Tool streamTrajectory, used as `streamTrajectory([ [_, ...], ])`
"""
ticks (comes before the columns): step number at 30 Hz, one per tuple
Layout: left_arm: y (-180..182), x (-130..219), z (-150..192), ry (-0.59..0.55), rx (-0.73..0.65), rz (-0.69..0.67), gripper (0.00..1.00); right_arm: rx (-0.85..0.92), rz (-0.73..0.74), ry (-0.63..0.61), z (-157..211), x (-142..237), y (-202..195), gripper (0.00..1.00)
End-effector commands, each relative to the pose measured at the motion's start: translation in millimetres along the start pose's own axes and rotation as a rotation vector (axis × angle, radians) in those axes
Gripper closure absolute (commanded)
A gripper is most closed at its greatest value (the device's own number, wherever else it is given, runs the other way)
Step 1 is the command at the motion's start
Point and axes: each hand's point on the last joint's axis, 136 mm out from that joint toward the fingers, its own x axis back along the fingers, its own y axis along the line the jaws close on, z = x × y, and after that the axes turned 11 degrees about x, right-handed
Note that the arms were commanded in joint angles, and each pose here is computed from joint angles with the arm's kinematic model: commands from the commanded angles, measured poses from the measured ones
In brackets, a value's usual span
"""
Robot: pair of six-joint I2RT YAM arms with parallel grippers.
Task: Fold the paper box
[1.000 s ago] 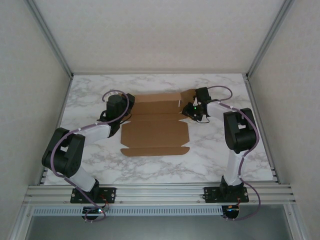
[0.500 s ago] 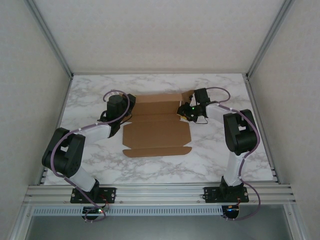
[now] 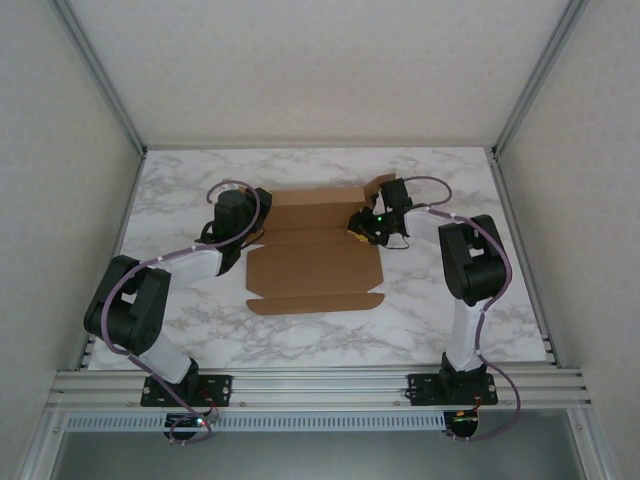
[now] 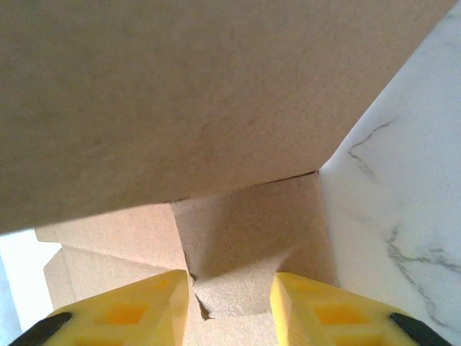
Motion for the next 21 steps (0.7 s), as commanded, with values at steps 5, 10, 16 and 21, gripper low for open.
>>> streamTrajectory([
  [5, 46, 2, 17, 0.054, -0.038, -0.174, 1.0, 0.114, 0.121, -0.09, 8, 75, -12, 0.63],
  [10, 44, 2, 16, 0.05, -0.039, -0.173, 1.0, 0.107, 0.154, -0.227, 14, 119, -31, 0.69],
  [16, 42, 1, 16, 0.05, -0.04, -0.174, 1.0, -0.005, 0.29, -0.423, -16, 169, -67, 0.84],
  [21, 41, 0, 16, 0.051, -0.04, -0.175, 1.0, -0.082, 0.367, -0.425, -62, 175, -94, 0.85],
])
